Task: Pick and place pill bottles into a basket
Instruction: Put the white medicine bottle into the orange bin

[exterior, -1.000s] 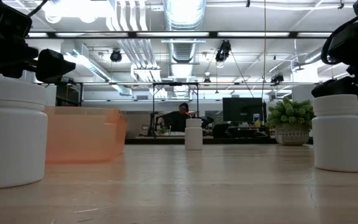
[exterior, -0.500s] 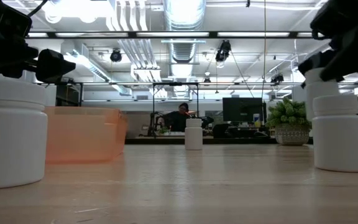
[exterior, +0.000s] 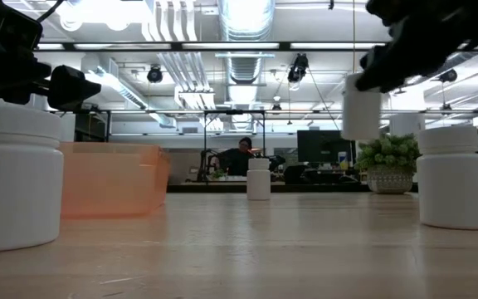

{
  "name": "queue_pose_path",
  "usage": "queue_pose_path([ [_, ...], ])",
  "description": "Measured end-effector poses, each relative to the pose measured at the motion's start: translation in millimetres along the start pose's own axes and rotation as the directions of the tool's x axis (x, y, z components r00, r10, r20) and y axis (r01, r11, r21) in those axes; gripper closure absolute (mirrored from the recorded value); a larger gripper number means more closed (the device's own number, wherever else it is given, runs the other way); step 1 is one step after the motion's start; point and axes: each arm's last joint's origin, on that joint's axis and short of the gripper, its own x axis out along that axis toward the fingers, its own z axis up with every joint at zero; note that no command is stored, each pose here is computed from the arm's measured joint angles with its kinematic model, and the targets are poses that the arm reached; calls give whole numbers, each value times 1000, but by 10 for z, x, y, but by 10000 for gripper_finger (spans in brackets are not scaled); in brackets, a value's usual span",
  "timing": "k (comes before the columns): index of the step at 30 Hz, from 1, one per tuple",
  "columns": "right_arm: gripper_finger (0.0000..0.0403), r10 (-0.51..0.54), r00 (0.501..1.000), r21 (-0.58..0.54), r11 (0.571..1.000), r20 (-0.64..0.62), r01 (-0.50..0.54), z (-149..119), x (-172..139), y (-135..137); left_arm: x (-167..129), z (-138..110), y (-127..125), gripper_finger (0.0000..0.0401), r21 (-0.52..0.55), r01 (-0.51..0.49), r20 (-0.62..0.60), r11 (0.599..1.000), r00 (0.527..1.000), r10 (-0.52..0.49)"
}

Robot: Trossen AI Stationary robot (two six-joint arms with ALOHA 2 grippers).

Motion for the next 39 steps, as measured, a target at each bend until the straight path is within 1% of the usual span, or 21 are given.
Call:
queue_pose_path([
  [2,256,-3,1000,-14,1000,26,4,56,60,0,0,0,0,56,0,0,0,1000,1000,0],
  [8,256,60,991,-4,998,118,-60,217,280,-116,-1,1,0,56,0,0,1,1000,1000,0],
  [13,256,58,993,3,998,108,-58,319,448,-260,-1,2,0,56,0,0,2,1000,1000,0],
  [16,256,92,990,12,996,103,-94,418,560,-301,-1,0,0,56,0,0,1,1000,1000,0],
  [23,256,129,985,-16,992,113,-128,654,799,-257,-1,0,0,56,0,0,1,1000,1000,0],
  [25,256,161,981,-30,987,107,-159,696,870,-230,0,0,0,56,0,0,1,1000,1000,0],
  [30,256,170,981,-66,984,96,-164,784,1084,-179,1,-2,0,56,1,0,-1,1000,1000,0],
  [34,256,212,973,-88,975,90,-204,850,1232,-144,0,-2,0,56,0,0,-1,1000,1000,0],
  [39,256,238,965,-118,967,107,-226,976,1342,-112,0,-1,0,56,0,0,0,1000,1000,0],
])
